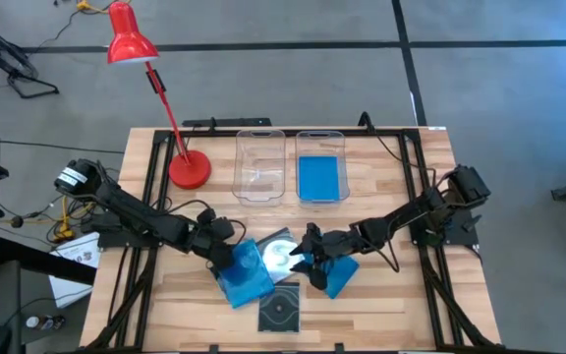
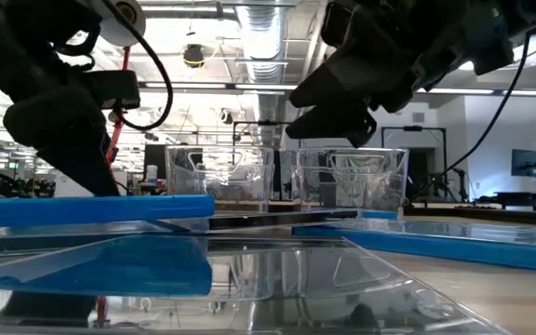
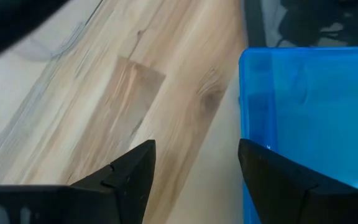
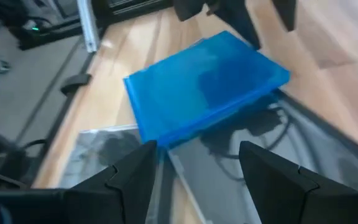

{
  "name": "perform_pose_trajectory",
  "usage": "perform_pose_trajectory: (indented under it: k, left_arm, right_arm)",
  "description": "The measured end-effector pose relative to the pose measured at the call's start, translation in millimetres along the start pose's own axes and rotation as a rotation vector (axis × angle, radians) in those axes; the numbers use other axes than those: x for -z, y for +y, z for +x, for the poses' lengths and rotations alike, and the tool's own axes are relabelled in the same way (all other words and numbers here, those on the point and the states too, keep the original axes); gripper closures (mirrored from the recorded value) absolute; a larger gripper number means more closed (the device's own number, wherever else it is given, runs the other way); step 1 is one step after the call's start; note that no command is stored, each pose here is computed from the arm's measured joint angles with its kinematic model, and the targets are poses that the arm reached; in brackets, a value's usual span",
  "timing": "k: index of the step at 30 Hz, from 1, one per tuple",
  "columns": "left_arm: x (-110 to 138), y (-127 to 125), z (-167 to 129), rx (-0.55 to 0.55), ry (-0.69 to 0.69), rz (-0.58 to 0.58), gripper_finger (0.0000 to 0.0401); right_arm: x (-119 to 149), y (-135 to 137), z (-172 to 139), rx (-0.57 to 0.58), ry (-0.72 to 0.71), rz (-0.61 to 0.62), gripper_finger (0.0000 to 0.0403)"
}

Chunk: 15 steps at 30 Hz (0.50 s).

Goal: Pick & place jewel cases by type
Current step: Put the left blue cd case into the right transparent bin

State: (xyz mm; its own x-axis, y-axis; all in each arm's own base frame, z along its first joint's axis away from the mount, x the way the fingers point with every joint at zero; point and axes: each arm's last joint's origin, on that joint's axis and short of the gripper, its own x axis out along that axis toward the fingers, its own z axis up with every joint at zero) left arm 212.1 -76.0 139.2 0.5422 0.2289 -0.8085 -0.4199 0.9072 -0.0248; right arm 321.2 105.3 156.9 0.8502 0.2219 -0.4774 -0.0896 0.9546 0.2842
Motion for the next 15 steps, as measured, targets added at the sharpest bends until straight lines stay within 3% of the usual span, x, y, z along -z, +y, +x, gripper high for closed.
perform_pose_trajectory:
  k: [15]
  left_arm:
    - [-4, -9, -5, 0.016, -0.061, 0.108, 0.0175]
  right_arm:
    - [-21, -3, 2, -0.139, -0.019, 0.056, 0.0182]
